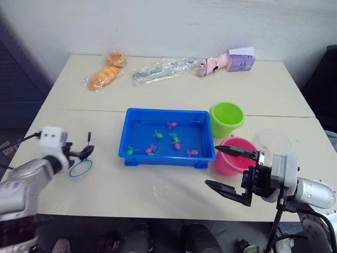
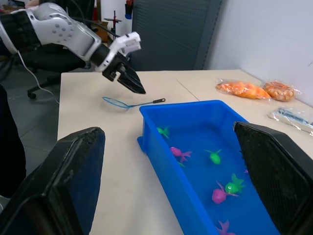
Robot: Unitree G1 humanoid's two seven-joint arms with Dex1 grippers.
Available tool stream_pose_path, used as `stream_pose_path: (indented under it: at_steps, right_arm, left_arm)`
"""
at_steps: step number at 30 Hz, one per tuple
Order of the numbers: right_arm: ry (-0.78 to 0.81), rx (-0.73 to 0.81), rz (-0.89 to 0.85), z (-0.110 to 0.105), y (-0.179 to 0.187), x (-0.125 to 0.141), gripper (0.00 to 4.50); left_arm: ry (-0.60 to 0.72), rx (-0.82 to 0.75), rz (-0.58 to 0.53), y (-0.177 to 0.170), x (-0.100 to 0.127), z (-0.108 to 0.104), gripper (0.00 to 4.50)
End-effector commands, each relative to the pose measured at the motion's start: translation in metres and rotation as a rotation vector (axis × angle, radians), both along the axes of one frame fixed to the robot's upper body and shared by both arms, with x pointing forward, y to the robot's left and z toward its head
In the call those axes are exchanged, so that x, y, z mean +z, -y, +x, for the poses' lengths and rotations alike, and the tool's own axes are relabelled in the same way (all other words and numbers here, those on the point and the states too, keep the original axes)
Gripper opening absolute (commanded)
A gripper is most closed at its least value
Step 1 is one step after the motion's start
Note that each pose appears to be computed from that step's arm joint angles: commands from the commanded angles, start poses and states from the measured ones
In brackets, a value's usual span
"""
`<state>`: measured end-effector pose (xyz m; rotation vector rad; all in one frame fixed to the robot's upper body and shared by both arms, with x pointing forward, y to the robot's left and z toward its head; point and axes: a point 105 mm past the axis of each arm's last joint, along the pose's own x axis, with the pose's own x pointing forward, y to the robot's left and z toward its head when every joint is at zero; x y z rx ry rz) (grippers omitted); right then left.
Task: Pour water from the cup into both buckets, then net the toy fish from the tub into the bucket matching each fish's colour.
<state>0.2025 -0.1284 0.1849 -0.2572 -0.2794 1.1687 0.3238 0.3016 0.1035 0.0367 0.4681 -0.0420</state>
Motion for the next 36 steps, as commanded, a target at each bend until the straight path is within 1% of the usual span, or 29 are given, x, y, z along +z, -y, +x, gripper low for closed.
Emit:
stream_pose_path:
  at_steps: [1, 5, 6, 8, 9, 10, 11, 12, 16, 18, 19, 20, 21, 23, 25, 26, 27, 29, 31, 32, 34, 36]
  right_arm:
    - [0.041, -0.019, 0.000, -0.007, -0.001, 0.008, 4.45]
    - [0.042, -0.050, 0.004, -0.010, 0.000, 0.007, 4.45]
    - [0.042, -0.057, 0.006, -0.010, 0.000, 0.007, 4.45]
    - [0.044, -0.066, 0.012, -0.011, -0.001, 0.007, 4.45]
    - [0.045, -0.069, 0.014, -0.011, -0.002, 0.007, 4.50]
    - [0.047, -0.071, 0.016, -0.011, -0.002, 0.008, 4.50]
    - [0.049, -0.074, 0.016, -0.010, -0.002, 0.008, 4.50]
    - [0.050, -0.075, 0.016, -0.010, -0.003, 0.009, 4.50]
    - [0.046, -0.079, 0.015, -0.009, -0.001, 0.008, 4.50]
    - [0.040, -0.074, 0.007, -0.008, -0.001, 0.006, 4.50]
    - [0.037, -0.069, 0.002, -0.007, -0.002, 0.007, 4.50]
    - [0.034, -0.065, -0.001, -0.007, -0.002, 0.007, 4.50]
    - [0.034, -0.066, -0.002, -0.007, -0.002, 0.008, 4.50]
    - [0.034, -0.073, -0.009, -0.005, -0.001, 0.012, 4.50]
    - [0.012, -0.077, -0.017, -0.004, 0.001, 0.016, 4.50]
    - [-0.002, -0.076, -0.019, -0.003, 0.001, 0.019, 4.50]
    - [-0.013, -0.075, -0.019, -0.002, 0.001, 0.021, 4.50]
    - [-0.030, -0.104, -0.039, 0.004, 0.002, 0.024, 4.50]
    - [-0.062, -0.172, -0.091, 0.014, 0.005, 0.023, 4.50]
    - [-0.097, -0.204, -0.105, 0.021, 0.006, 0.025, 4.50]
    - [-0.160, -0.174, -0.099, 0.025, -0.001, 0.031, 4.50]
    - [-0.219, -0.114, -0.107, 0.024, -0.009, 0.036, 4.50]
  left_arm:
    - [-0.046, 0.050, 0.021, -0.004, -0.011, 0.009, 4.50]
    - [-0.113, 0.083, 0.003, -0.003, -0.028, 0.017, 4.50]
    - [-0.153, 0.095, -0.013, -0.002, -0.035, 0.018, 4.50]
    - [-0.193, 0.089, -0.042, 0.003, -0.047, 0.019, 4.50]
    - [-0.216, 0.082, -0.050, 0.005, -0.052, 0.019, 3.97]
    - [-0.233, 0.067, -0.067, 0.009, -0.056, 0.018, 3.73]
    - [-0.244, 0.051, -0.077, 0.012, -0.058, 0.018, 3.24]
    - [-0.248, 0.040, -0.083, 0.014, -0.059, 0.018, 3.00]
    - [-0.238, 0.028, -0.097, 0.017, -0.058, 0.018, 1.20]
    - [-0.203, 0.018, -0.097, 0.014, -0.051, 0.020, 0.34]
    - [-0.152, -0.002, -0.106, 0.014, -0.042, 0.022, 0.03]
    - [-0.116, -0.017, -0.113, 0.014, -0.036, 0.024, 0.03]
    - [-0.069, -0.049, -0.104, 0.010, -0.025, 0.024, 0.03]
    - [0.038, -0.184, -0.090, 0.007, 0.003, 0.021, 0.03]
    - [0.140, -0.346, -0.075, 0.003, 0.038, 0.013, 0.03]
    - [0.194, -0.462, -0.053, 0.006, 0.056, 0.008, 0.03]
    - [0.231, -0.566, -0.030, 0.012, 0.069, 0.003, 0.03]
    - [0.319, -0.853, 0.019, 0.039, 0.095, -0.009, 0.03]
    - [0.335, -1.036, 0.077, 0.056, 0.103, -0.016, 0.03]
    - [0.327, -1.172, 0.127, 0.072, 0.103, -0.020, 0.03]
    - [0.310, -1.378, 0.210, 0.100, 0.103, -0.025, 0.03]
    - [0.312, -1.534, 0.259, 0.125, 0.103, -0.026, 0.03]
